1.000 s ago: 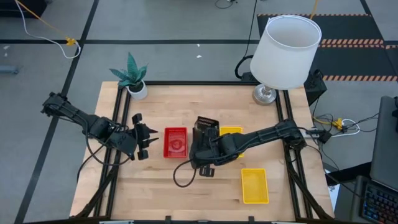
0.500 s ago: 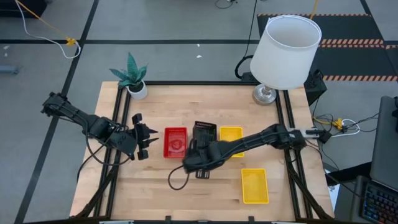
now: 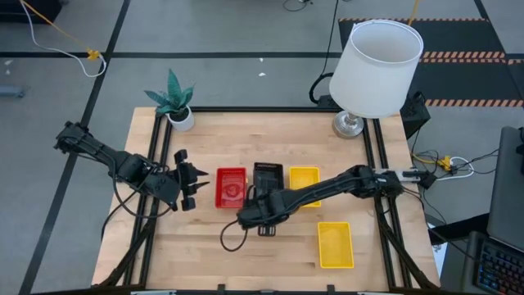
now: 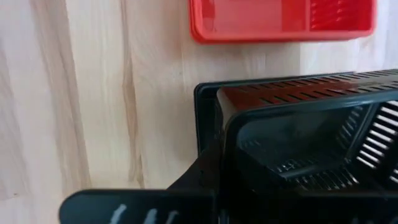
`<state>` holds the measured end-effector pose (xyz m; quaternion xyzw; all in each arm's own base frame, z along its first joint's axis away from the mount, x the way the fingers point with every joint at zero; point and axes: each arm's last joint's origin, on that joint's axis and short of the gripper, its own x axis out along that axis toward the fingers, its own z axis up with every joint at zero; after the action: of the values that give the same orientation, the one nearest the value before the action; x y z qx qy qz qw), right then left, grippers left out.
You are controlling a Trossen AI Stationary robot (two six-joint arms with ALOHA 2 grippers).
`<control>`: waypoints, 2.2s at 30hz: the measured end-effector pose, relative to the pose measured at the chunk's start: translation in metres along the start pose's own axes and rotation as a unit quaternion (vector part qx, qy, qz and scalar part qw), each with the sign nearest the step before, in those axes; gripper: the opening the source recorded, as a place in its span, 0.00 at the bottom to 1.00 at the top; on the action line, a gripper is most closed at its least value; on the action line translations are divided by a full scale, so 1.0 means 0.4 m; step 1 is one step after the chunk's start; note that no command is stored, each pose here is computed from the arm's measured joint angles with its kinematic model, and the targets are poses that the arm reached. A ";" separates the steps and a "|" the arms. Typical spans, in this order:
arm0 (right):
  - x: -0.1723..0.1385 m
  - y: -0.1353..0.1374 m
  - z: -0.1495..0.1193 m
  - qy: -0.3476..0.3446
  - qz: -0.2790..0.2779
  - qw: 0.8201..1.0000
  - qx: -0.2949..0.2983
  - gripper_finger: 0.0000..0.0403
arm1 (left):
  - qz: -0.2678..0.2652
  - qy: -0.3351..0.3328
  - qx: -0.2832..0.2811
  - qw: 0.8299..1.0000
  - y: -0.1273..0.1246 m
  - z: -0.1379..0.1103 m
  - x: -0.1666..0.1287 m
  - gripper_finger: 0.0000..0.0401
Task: Stack baskets by color
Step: Stack the top black bin on top of the bottom black bin
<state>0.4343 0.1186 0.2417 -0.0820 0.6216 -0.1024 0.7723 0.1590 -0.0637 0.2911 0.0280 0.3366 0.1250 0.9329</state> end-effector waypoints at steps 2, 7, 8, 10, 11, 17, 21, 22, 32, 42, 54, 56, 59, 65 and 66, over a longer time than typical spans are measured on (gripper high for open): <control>0.014 0.000 -0.006 0.010 -0.003 1.000 -0.004 0.00 | -0.002 -0.004 -0.001 1.000 -0.001 0.002 0.000 0.33; 0.047 0.002 -0.022 0.035 -0.009 0.999 -0.011 0.00 | -0.006 -0.015 0.000 1.000 -0.003 0.008 0.000 0.33; 0.052 0.002 -0.025 0.039 -0.011 0.999 -0.012 0.00 | -0.007 -0.016 0.001 1.000 -0.004 0.009 0.000 0.33; 0.058 0.003 -0.028 0.044 -0.012 0.999 -0.013 0.00 | -0.007 -0.016 0.001 1.000 -0.004 0.009 0.000 0.33; 0.059 0.004 -0.029 0.045 -0.012 0.999 -0.014 0.00 | -0.007 -0.016 0.002 1.000 -0.004 0.009 0.000 0.33; 0.064 0.006 -0.026 0.036 -0.009 0.999 -0.017 0.04 | -0.007 -0.016 0.002 1.000 -0.004 0.009 0.000 0.33; 0.064 0.008 -0.021 0.027 -0.006 0.999 -0.017 0.07 | -0.006 -0.016 0.002 1.000 -0.004 0.009 0.000 0.33; 0.064 0.008 -0.021 0.027 -0.006 0.999 -0.018 0.08 | -0.007 -0.016 0.002 1.000 -0.004 0.009 0.000 0.33; 0.064 0.008 -0.021 0.027 -0.006 0.999 -0.019 0.17 | -0.007 -0.016 0.002 1.000 -0.004 0.009 0.000 0.33; 0.064 0.016 -0.010 0.008 0.025 0.999 -0.040 0.11 | -0.007 -0.016 0.001 1.000 -0.004 0.009 0.000 0.33; 0.055 0.014 0.002 -0.021 0.033 0.997 -0.065 0.02 | -0.006 -0.016 0.001 1.000 -0.004 0.009 0.000 0.33; 0.051 0.010 -0.007 -0.004 0.029 0.997 -0.070 0.02 | -0.006 -0.016 0.001 1.000 -0.004 0.009 0.000 0.33; 0.055 0.007 -0.019 0.019 0.024 0.997 -0.076 0.01 | -0.006 -0.016 0.001 1.000 -0.004 0.009 0.000 0.33; 0.087 0.013 -0.029 0.025 0.023 0.996 -0.086 0.01 | -0.006 -0.016 0.001 1.000 -0.004 0.009 0.000 0.33; 0.091 0.013 -0.029 0.024 0.024 0.996 -0.087 0.01 | -0.006 -0.016 0.001 1.000 -0.004 0.009 0.000 0.33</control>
<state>0.4307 0.1144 0.2037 -0.1321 0.6482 -0.0314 0.7493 0.1616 -0.0650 0.2936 0.0286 0.3223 0.1182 0.9388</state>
